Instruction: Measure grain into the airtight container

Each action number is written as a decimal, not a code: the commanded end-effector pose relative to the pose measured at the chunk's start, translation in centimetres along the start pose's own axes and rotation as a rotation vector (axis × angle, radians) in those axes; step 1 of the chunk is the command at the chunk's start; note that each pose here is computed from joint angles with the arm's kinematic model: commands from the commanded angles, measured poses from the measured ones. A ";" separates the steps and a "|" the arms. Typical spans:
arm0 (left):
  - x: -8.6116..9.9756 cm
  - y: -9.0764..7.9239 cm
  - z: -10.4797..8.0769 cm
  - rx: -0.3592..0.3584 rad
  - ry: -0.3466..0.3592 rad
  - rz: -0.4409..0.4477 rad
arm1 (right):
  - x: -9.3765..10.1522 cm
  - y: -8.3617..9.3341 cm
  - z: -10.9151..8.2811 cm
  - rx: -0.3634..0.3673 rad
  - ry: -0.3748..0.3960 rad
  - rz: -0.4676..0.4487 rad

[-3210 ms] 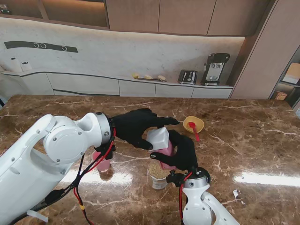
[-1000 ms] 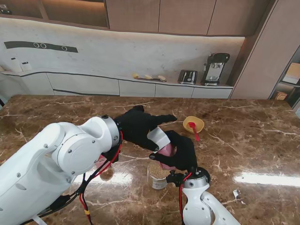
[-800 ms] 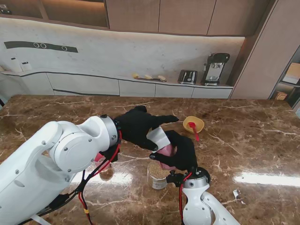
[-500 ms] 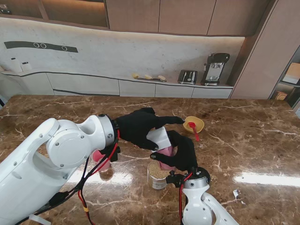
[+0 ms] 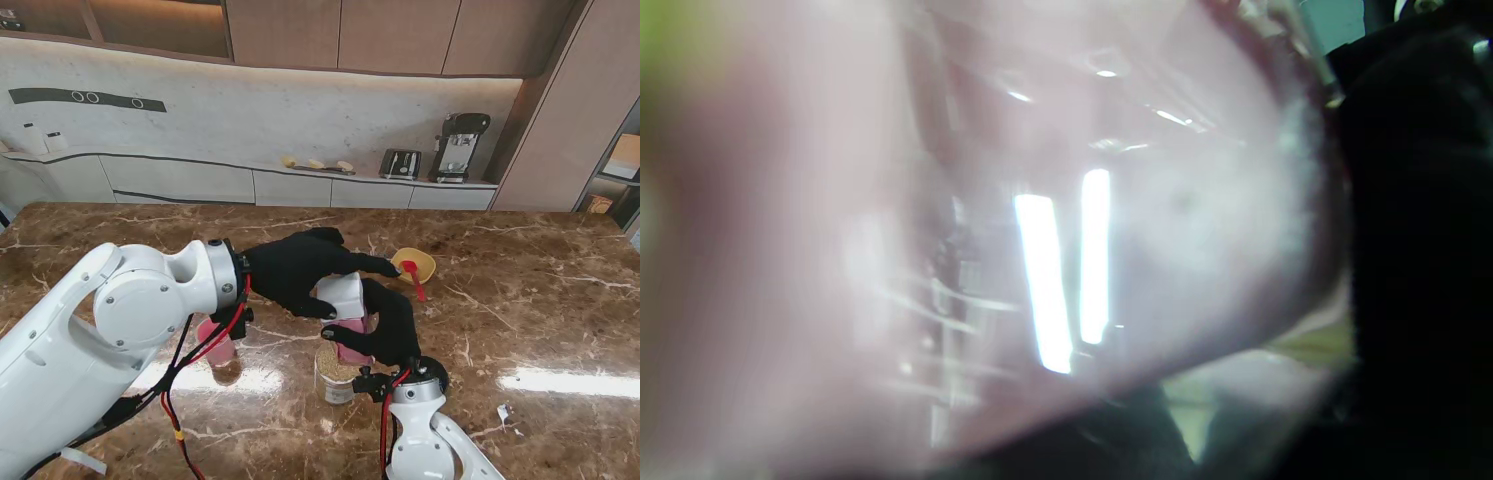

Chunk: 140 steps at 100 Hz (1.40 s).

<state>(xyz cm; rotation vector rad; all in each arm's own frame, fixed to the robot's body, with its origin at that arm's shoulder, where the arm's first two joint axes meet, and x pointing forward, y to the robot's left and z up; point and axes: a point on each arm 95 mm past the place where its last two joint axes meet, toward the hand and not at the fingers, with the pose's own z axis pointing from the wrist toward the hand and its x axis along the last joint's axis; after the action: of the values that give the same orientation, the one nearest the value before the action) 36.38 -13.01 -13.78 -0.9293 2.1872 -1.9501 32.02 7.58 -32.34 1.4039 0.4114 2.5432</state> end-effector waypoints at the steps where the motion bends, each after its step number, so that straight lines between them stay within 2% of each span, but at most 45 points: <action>1: 0.6 0.6 0.3 -0.013 0.032 -0.002 | 0.1 -0.3 0.0 0.010 -0.009 0.012; 59: 1.1 1.1 1.3 -0.027 0.068 0.013 | 0.0 -0.3 0.0 0.016 -0.015 0.017; 85: 0.9 0.6 0.6 -0.024 0.041 -0.026 | -0.1 -0.4 0.0 0.011 -0.015 0.014; 113: 0.0 -0.1 -0.9 0.082 -0.008 -0.058 | -0.2 -0.6 0.0 0.015 -0.019 0.009; 129: -0.5 -0.4 -2.1 0.142 -0.063 -0.076 | -0.4 -0.4 0.0 0.009 -0.023 0.002; 140: -1.0 0.1 -3.1 0.172 -0.108 -0.090 | -0.8 0.1 0.2 -0.002 -0.030 -0.006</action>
<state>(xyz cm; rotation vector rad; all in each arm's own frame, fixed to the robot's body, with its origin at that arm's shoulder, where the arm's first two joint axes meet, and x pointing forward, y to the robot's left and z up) 36.07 -10.18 -12.97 -1.0635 1.9431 -2.0409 32.45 7.60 -32.52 1.4161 0.4112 2.5337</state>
